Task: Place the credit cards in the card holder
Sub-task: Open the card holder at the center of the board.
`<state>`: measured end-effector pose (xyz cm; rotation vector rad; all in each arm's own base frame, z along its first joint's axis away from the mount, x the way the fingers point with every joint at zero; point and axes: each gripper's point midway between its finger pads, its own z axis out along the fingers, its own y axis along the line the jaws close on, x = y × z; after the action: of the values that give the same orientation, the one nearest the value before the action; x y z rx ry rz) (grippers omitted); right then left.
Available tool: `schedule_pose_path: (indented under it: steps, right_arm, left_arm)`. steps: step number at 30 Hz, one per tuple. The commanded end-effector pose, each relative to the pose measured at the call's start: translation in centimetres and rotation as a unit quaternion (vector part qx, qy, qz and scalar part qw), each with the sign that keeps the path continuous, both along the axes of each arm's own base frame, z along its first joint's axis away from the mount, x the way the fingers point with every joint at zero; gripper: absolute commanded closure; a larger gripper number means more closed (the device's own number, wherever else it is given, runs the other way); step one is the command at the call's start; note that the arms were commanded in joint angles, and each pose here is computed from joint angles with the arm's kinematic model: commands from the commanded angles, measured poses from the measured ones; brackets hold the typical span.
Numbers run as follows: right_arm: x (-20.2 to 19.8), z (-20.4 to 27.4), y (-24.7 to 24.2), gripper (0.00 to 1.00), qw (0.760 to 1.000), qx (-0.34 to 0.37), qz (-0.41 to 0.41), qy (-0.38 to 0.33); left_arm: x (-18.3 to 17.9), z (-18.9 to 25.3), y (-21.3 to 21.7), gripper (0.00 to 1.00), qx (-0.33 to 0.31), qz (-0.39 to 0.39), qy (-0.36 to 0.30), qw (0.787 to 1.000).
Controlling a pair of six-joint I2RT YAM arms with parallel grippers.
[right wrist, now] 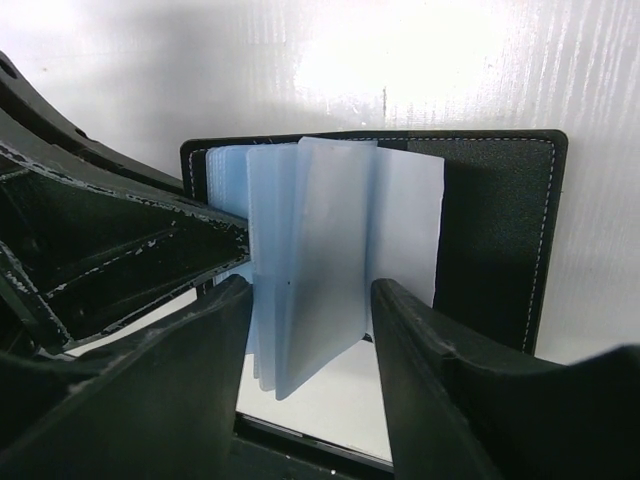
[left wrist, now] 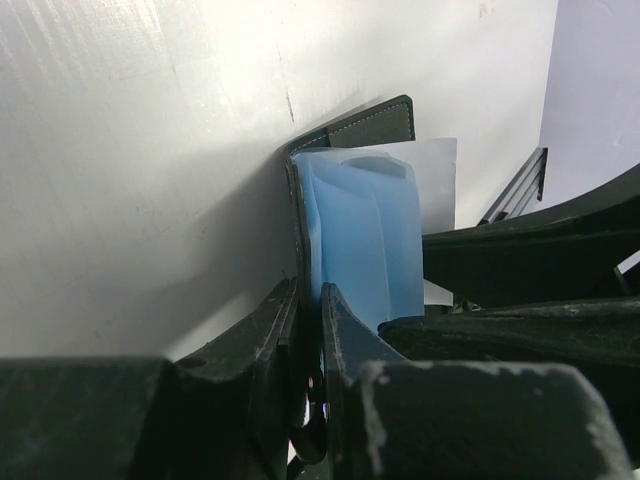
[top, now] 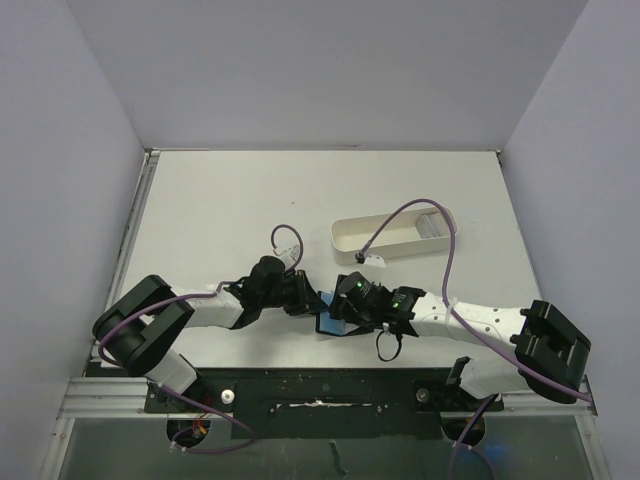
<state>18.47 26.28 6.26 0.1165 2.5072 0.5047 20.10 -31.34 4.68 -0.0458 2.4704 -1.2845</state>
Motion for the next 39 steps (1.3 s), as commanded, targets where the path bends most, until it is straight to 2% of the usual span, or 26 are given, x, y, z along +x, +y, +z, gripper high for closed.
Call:
schedule_pose_path:
  steps: [1, 5, 16, 24, 28, 39]
  right_arm:
    - [0.6, 1.1, -0.4, 0.47, 1.0, 0.0, -0.014, -0.022]
    - [0.6, 0.9, -1.0, 0.42, 0.999, -0.015, -0.021, -0.021]
    - [0.7, 0.6, -2.8, 0.36, 0.997, -0.065, -0.038, -0.019]
    - [0.9, 2.2, -3.0, 0.33, 0.994, -0.097, -0.033, -0.031]
    - [1.0, 4.0, -2.3, 0.34, 0.995, -0.084, -0.026, -0.045]
    - [0.9, 5.4, -0.4, 0.48, 0.997, -0.045, -0.005, -0.065]
  left_arm:
    - [0.9, 1.8, -0.8, 0.93, -0.021, -0.004, -0.035, 0.999]
    - [0.8, 1.8, -0.8, 0.93, -0.021, -0.003, -0.035, 0.999]
    - [0.7, 1.7, -0.6, 0.93, -0.02, -0.002, -0.035, 0.999]
    - [0.7, 1.5, -0.5, 0.93, -0.017, -0.002, -0.034, 0.999]
    - [0.7, 1.5, -0.5, 0.93, -0.015, -0.002, -0.035, 0.999]
    - [0.7, 1.7, -0.4, 0.93, -0.015, -0.001, -0.037, 0.999]
